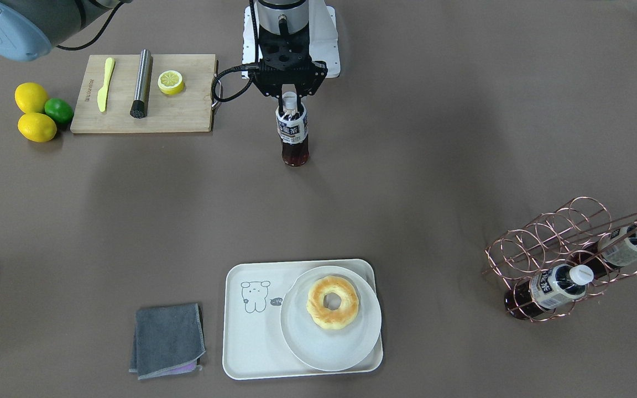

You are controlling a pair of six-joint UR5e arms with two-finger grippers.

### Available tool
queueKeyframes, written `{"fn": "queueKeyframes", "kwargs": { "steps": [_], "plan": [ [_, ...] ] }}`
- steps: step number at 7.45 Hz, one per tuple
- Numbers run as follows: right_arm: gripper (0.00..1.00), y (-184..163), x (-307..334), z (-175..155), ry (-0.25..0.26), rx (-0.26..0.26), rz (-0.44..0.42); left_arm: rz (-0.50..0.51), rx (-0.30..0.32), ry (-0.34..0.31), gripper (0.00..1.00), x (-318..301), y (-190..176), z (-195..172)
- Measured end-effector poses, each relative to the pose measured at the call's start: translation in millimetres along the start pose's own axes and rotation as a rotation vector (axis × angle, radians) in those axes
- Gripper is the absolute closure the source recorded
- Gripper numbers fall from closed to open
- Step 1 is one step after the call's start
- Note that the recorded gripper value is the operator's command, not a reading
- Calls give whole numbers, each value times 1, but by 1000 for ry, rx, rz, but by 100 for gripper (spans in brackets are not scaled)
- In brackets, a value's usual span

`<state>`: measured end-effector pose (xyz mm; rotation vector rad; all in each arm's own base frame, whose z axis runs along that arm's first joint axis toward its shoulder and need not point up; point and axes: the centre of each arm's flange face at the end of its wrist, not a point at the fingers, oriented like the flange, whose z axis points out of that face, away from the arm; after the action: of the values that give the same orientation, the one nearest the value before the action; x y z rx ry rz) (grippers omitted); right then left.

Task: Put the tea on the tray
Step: 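Lift the bottle with the right gripper and carry it to the tray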

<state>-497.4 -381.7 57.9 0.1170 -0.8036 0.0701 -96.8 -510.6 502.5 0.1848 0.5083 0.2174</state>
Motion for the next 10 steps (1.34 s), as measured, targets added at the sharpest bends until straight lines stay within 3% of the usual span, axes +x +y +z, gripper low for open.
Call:
{"fn": "queueKeyframes", "kwargs": {
  "steps": [4, 7, 10],
  "plan": [
    [100, -54, 21, -28, -18, 10, 22, 2, 1, 0, 2, 0, -6, 0],
    [100, -123, 55, -32, 15, 2, 31, 4, 5, -1, 2, 0, -7, -2],
    [100, -215, 66, -34, 35, -20, 60, 7, 15, -3, 2, 1, -8, -4]
  ]
}}
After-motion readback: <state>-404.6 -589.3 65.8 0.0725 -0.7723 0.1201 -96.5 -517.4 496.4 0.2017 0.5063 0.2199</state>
